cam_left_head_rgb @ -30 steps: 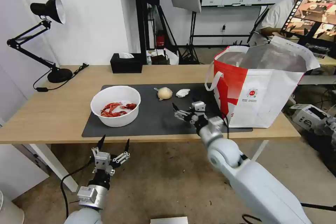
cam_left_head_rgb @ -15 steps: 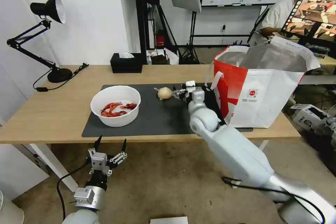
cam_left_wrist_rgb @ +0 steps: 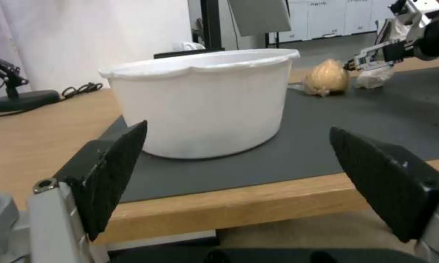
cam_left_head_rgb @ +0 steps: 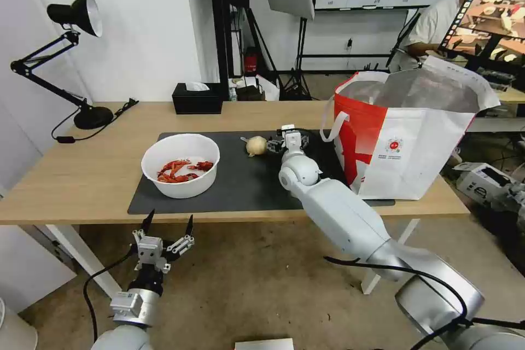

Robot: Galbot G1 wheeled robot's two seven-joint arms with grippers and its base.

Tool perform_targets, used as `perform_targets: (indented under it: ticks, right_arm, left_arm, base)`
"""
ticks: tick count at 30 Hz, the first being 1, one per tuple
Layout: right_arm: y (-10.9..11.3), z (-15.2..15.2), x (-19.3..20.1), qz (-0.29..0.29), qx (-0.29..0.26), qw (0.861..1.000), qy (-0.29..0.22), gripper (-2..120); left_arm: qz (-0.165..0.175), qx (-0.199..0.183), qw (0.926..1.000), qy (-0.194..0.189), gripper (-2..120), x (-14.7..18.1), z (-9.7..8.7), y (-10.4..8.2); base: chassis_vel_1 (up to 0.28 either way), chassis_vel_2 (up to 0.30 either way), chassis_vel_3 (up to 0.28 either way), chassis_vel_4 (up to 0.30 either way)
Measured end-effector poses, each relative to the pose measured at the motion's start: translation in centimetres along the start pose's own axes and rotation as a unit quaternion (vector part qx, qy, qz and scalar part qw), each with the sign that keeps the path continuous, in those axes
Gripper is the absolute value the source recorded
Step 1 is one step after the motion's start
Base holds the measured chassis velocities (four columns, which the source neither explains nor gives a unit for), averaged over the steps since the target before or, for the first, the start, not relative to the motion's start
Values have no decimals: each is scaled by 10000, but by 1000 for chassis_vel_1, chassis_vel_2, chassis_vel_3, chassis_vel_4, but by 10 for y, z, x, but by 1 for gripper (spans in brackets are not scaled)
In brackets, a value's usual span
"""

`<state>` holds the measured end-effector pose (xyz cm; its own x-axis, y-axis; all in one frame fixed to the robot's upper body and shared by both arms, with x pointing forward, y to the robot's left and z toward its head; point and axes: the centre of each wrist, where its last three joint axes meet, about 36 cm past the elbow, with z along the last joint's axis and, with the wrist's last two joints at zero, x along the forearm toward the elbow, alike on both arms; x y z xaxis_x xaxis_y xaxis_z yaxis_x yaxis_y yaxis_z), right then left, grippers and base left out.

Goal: Pick up the trash from the table and place it into the takeout bag.

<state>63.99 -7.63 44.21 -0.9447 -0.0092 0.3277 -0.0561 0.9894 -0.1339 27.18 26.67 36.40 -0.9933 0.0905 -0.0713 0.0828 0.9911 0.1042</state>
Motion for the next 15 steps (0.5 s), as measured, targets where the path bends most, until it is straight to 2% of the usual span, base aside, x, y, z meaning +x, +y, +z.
perform_targets:
  ticks: [15]
  right_arm:
    - [-7, 1, -6, 72, -15, 9998, 199, 100]
  left_arm:
    - [54, 24, 10000, 29, 100, -1, 3, -3]
  base:
    - [0, 0, 0, 0]
